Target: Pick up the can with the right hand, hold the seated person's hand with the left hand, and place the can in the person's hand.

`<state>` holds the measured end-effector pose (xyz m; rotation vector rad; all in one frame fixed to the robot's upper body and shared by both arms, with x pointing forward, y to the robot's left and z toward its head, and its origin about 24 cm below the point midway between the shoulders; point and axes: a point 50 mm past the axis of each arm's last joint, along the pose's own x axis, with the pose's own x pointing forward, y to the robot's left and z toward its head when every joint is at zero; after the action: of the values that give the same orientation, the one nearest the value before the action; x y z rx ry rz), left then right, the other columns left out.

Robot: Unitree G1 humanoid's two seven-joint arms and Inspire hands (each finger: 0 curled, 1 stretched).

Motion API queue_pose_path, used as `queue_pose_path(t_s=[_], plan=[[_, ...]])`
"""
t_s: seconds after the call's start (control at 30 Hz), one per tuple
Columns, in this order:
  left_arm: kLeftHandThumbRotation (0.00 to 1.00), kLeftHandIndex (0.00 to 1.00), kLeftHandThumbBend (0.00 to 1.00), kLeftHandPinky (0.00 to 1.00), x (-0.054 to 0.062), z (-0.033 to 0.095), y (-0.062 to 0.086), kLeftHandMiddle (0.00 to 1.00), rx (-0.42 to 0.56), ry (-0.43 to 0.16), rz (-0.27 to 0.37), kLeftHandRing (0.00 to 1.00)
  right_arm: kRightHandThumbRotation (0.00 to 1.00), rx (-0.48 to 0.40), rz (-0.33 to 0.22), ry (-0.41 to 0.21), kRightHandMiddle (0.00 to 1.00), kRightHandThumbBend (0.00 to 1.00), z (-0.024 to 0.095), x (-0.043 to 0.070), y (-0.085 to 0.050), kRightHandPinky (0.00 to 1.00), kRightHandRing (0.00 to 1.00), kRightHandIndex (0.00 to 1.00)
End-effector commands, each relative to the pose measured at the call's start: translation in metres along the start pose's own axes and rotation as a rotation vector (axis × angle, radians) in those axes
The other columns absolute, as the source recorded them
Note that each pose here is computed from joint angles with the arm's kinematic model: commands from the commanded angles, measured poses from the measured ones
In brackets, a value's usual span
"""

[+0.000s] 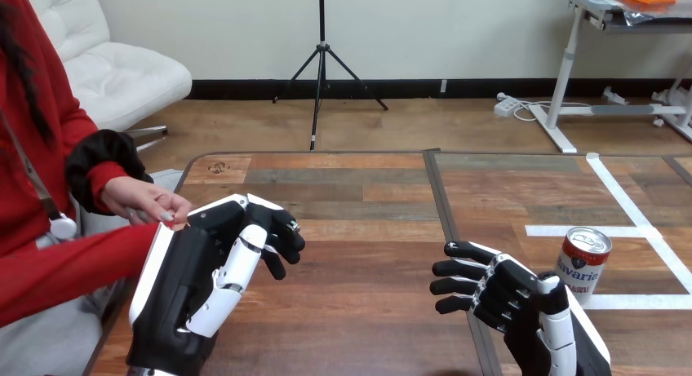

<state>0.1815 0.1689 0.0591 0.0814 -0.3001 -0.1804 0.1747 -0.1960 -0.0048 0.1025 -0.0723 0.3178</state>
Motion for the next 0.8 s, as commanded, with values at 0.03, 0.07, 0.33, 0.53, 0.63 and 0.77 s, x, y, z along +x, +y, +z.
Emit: queue_pose_path(t_s=[0.03,0.07,0.33,0.53,0.63,0.77], plan=[[0.69,0.45,0.13,0.31,0.013,0.012,0.002,0.46,0.016,-0.077,-0.005,0.43,1.0,-0.075,0.027,-0.105,0.72,0.88,0.021,0.019,-0.002,0.62,0.69,0.76],[0.69,0.45,0.13,0.31,0.013,0.012,0.002,0.46,0.016,-0.076,-0.005,0.43,1.0,-0.08,0.028,-0.108,0.72,0.87,0.021,0.019,-0.002,0.62,0.69,0.76],[0.69,0.45,0.11,0.3,0.015,0.012,0.002,0.46,0.016,-0.08,-0.01,0.43,0.97,-0.192,-0.006,-0.134,0.73,0.87,0.026,0.032,-0.006,0.63,0.7,0.76],[0.69,0.44,0.1,0.3,0.015,0.012,0.001,0.46,0.018,-0.082,-0.011,0.42,0.95,-0.268,-0.028,-0.148,0.74,0.85,0.03,0.043,-0.012,0.65,0.71,0.76],[0.69,0.44,0.09,0.29,0.015,0.012,0.0,0.46,0.02,-0.081,-0.012,0.42,0.93,-0.303,-0.034,-0.149,0.74,0.84,0.032,0.049,-0.015,0.66,0.72,0.76],[0.7,0.44,0.09,0.29,0.014,0.012,0.0,0.45,0.017,-0.079,-0.014,0.42,0.92,-0.346,-0.042,-0.146,0.76,0.84,0.034,0.057,-0.021,0.68,0.73,0.77]])
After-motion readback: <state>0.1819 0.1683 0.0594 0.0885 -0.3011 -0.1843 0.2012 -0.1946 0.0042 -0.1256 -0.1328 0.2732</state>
